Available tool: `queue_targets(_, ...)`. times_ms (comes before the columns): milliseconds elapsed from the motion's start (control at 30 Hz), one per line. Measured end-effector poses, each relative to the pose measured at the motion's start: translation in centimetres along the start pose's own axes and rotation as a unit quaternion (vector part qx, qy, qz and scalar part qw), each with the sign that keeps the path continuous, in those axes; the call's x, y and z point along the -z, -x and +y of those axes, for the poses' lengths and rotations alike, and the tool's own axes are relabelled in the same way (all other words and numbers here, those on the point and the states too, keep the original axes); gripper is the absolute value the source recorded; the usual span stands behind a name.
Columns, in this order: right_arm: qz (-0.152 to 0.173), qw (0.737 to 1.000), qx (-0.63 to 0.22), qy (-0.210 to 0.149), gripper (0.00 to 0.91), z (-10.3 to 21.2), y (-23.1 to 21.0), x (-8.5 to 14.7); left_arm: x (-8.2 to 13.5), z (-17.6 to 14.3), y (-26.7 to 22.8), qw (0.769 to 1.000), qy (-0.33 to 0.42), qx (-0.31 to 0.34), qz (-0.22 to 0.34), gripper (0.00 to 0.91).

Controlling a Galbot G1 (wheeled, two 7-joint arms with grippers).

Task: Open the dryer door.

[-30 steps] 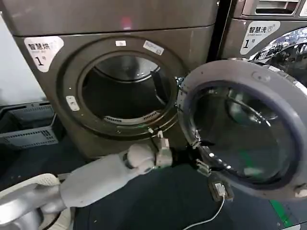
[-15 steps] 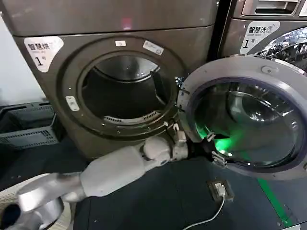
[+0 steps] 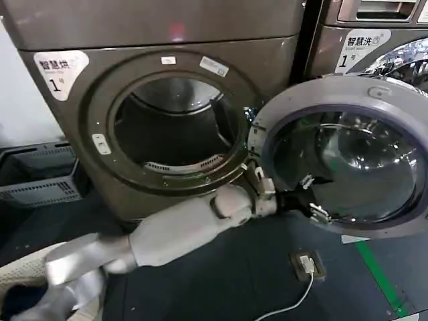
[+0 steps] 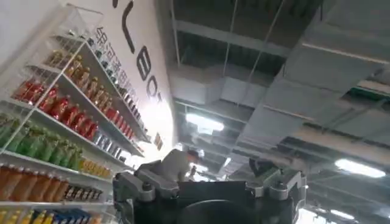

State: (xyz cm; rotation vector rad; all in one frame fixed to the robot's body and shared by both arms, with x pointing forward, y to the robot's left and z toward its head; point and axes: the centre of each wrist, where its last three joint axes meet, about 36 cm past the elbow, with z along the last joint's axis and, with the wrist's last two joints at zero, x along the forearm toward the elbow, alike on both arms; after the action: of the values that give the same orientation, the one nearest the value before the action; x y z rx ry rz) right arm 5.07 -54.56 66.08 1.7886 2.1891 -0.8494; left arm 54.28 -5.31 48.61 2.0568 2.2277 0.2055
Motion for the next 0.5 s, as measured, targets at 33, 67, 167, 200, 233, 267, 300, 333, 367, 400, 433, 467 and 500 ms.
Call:
queue_targets(33, 0.000, 1.000, 0.000, 0.000, 0.907, 0.0, 0.0, 0.0, 0.0, 0.0, 0.2, 1.000, 0.001, 0.001, -0.001, 0.907)
queue_targets(67, 0.000, 1.000, 0.001, 0.000, 0.907, 0.0, 0.0, 0.0, 0.1, 0.0, 0.4, 1.000, 0.001, 0.001, -0.002, 0.907)
queue_targets(167, 0.000, 1.000, 0.001, -0.001, 0.907, -0.1, 0.1, 0.0, 0.1, 0.0, 0.9, 1.000, 0.019, -0.001, -0.007, 0.907)
queue_targets(200, 0.001, 1.000, 0.002, -0.002, 0.907, 0.0, 0.1, 0.0, 0.1, -0.1, 1.1, 1.000, 0.024, 0.000, -0.009, 0.907)
queue_targets(233, 0.001, 1.000, 0.003, -0.002, 0.907, 0.0, 0.1, 0.0, 0.1, 0.0, 1.2, 1.000, 0.026, 0.002, -0.011, 0.907)
queue_targets(267, 0.000, 1.000, 0.003, -0.002, 0.907, 0.0, 0.1, 0.0, 0.1, 0.1, 1.4, 1.000, 0.028, 0.004, -0.013, 0.907)
queue_targets(300, 0.000, 1.000, 0.004, -0.001, 0.907, 0.0, 0.0, 0.0, 0.1, 0.1, 1.5, 0.999, 0.034, 0.006, -0.015, 0.907)
queue_targets(333, -0.001, 1.000, 0.004, -0.001, 0.907, 0.0, 0.0, 0.1, 0.2, 0.3, 1.6, 0.999, 0.039, 0.007, -0.016, 0.907)
queue_targets(367, -0.001, 1.000, 0.004, -0.001, 0.907, 0.0, 0.0, 0.1, 0.2, 0.3, 1.8, 0.999, 0.040, 0.008, -0.017, 0.907)
queue_targets(400, -0.002, 1.000, 0.005, -0.001, 0.907, 0.0, 0.0, 0.1, 0.2, 0.4, 2.0, 0.999, 0.040, 0.009, -0.018, 0.907)
queue_targets(433, -0.002, 1.000, 0.005, -0.001, 0.907, 0.0, 0.0, 0.1, 0.2, 0.5, 2.0, 0.999, 0.040, 0.011, -0.018, 0.907)
queue_targets(467, -0.003, 1.000, 0.005, -0.002, 0.907, 0.0, 0.0, 0.1, 0.2, 0.6, 2.1, 0.999, 0.040, 0.012, -0.019, 0.907)
queue_targets(500, -0.004, 1.000, 0.005, -0.002, 0.907, 0.0, 0.1, 0.1, 0.2, 0.7, 2.2, 0.999, 0.040, 0.014, -0.019, 0.907)
